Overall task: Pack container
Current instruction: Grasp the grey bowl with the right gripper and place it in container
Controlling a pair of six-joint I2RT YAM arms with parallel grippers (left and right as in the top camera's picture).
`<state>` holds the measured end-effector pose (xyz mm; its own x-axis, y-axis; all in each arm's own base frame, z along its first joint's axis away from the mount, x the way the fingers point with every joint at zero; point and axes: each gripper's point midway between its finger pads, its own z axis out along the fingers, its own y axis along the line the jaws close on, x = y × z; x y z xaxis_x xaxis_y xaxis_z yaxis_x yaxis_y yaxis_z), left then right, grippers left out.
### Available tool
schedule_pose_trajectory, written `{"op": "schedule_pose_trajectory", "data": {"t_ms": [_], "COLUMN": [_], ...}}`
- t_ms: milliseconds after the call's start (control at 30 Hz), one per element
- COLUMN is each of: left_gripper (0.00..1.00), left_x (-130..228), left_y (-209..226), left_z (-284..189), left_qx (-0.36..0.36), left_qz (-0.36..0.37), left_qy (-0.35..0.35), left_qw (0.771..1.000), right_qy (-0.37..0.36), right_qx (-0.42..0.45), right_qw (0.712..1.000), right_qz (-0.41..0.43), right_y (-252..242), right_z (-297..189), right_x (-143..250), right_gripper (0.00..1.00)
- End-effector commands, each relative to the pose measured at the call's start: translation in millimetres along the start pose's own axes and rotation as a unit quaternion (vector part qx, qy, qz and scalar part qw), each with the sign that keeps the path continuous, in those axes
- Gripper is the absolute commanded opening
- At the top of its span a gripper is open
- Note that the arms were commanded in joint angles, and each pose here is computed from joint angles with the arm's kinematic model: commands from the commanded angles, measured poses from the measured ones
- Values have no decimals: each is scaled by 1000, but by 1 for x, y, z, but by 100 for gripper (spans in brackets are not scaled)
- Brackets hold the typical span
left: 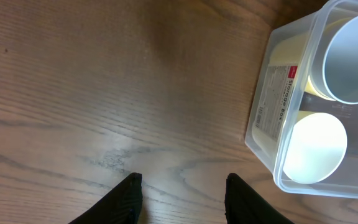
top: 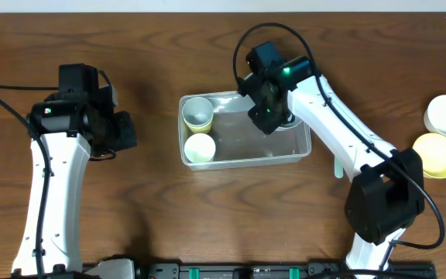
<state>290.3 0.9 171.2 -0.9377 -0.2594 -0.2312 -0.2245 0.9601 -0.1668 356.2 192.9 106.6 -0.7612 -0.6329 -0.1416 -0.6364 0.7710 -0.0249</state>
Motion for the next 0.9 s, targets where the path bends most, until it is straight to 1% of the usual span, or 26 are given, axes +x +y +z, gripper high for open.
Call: {"op": "schedule_pose_trajectory", "data": {"t_ms": [0,267,367,400,433,467,733,867], "left_gripper": [44,44,44,44,44,44,44,44], "left_x": [-1,-1,-1,-1,-1,-1,-1,-1], "left_y": [3,3,3,3,3,3,3,3], "left_z": [-1,0,-1,-1,-1,-1,-1,-1], "left_qx": [-5,-5,-5,-5,-5,-5,-5,-5], "left_qz": [6,6,6,6,6,6,6,6], "left_qy": [-1,-1,-1,-1,-1,-1,-1,-1], "left_qw": [1000,1000,1000,1000,1000,1000,1000,1000], "right_qy": [12,26,34,36,38,38,34,27], "right_qx": [7,2,1,0,0,0,1,2], "right_qw": [1000,1000,999,999,999,999,999,1000], "right_qz": [4,3,3,3,3,3,3,4], "right_y": [-5,-2,-1,-1,-1,0,-1,-1], "right_z": [6,12,18,21,23,24,26,26], "right_x": [4,12,17,19,20,21,19,16], "right_gripper": [17,16,19,23,28,30,31,34]}}
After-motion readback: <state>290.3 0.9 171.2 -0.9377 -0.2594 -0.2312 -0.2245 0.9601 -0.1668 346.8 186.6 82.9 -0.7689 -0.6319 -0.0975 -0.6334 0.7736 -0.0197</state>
